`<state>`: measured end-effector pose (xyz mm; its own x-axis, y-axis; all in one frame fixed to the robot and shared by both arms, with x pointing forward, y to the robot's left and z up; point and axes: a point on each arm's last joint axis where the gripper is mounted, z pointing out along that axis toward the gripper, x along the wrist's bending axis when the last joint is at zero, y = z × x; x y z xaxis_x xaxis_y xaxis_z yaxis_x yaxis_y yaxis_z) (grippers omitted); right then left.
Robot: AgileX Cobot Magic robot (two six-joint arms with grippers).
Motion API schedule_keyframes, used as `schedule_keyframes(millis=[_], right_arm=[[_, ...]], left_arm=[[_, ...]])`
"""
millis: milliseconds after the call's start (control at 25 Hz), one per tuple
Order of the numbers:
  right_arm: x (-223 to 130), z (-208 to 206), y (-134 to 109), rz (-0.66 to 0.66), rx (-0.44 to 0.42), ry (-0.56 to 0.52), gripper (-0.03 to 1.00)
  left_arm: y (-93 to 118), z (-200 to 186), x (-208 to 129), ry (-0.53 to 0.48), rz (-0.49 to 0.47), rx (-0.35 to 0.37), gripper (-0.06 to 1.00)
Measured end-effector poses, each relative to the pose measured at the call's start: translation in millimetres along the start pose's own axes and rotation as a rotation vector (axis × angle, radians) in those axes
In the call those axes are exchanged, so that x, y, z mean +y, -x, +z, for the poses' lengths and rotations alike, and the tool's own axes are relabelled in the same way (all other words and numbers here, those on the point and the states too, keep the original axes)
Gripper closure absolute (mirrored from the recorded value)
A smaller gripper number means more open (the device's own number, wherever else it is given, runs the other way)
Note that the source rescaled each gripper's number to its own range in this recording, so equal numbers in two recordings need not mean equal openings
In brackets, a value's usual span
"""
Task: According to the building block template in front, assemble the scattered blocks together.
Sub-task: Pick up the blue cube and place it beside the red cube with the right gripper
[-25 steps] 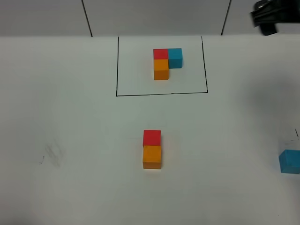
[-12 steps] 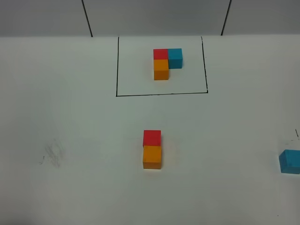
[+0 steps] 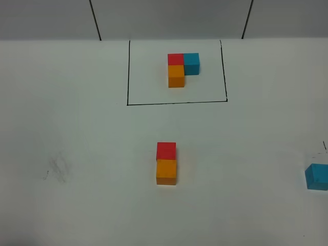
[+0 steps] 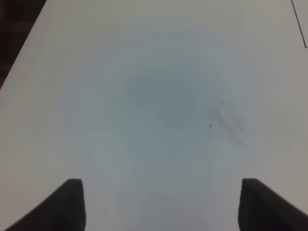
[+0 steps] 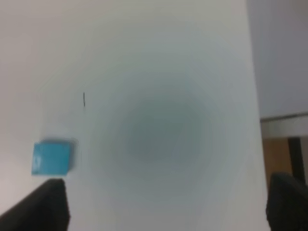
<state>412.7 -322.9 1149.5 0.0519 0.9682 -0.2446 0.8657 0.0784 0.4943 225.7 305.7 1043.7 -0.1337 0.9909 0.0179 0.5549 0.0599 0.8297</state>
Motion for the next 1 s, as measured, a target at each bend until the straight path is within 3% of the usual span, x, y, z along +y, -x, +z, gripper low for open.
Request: schedule_keyframes(millis=[160,320,480,1000], right_arm=[[-32.1,41.5,-13.5,0.013,0.024,-0.158,0.20],[-47.3,72.7,-33.9,0.066,0.147,-0.153,0.20],[-52.8,97.9,-46.9,0.097,0.215,-0.158,0.19],[-54.9,169.4,-66.0,0.106,0.241,-0.246,0.19]], left_arm=[[0.0,0.0,0.0,0.000,0.001,0.000,0.45],[0.0,0.0,0.0,0.000,0.001,0.000,0.45],[0.0,0.0,0.0,0.000,0.001,0.000,0.45],[0.0,0.0,0.0,0.000,0.001,0.000,0.45]])
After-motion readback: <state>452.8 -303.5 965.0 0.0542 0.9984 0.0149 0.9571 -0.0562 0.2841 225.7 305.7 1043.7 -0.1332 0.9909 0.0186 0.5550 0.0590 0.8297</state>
